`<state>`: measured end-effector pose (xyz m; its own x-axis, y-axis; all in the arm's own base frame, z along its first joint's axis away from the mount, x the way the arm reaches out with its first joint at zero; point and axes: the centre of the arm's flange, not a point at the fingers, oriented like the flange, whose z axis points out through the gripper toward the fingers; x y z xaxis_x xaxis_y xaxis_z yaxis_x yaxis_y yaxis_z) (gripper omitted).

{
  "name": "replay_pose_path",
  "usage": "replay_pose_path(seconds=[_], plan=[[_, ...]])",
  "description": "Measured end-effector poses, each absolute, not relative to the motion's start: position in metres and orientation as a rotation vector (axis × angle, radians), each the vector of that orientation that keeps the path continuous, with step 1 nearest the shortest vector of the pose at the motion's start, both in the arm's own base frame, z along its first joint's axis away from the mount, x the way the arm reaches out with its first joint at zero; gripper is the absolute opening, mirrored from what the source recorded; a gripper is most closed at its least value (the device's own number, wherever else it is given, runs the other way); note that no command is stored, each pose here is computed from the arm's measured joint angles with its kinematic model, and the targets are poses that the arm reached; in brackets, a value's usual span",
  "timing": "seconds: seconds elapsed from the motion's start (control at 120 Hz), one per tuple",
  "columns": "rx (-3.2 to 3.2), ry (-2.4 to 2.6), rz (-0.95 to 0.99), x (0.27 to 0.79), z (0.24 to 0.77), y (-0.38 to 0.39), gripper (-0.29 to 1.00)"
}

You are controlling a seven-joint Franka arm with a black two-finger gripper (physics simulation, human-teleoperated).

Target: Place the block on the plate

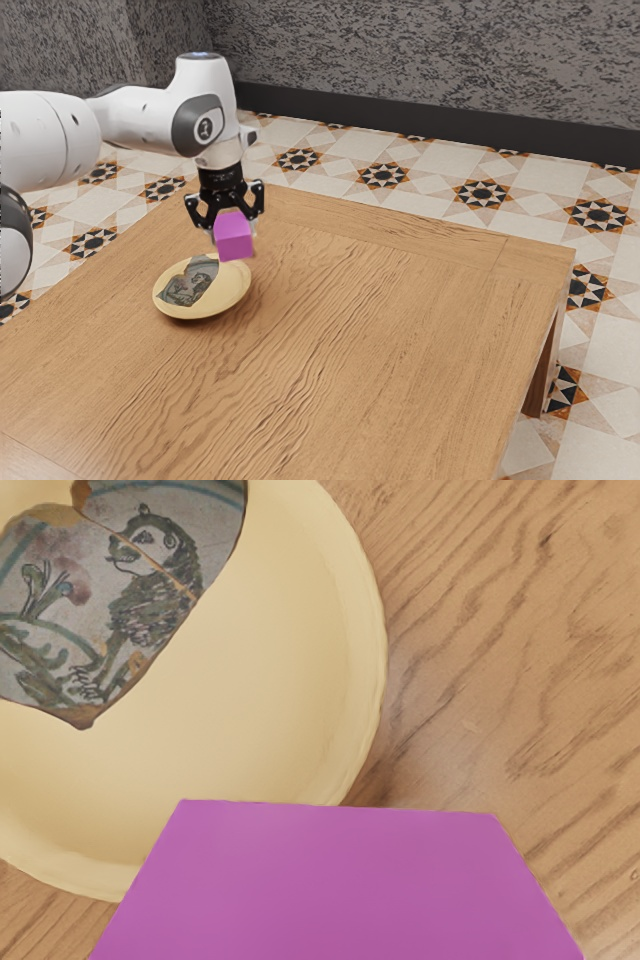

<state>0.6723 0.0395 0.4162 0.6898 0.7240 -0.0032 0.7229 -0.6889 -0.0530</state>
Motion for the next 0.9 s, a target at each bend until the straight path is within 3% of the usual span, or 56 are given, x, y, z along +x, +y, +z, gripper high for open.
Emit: replay_pose_path(seconds=[0.558, 0.9], plan=[[-2.707, -1.309, 0.161, 0.681, 0.331, 0.123, 0.38], [-2.737, -1.284, 0.155, 0.684, 0.326, 0.121, 0.47]])
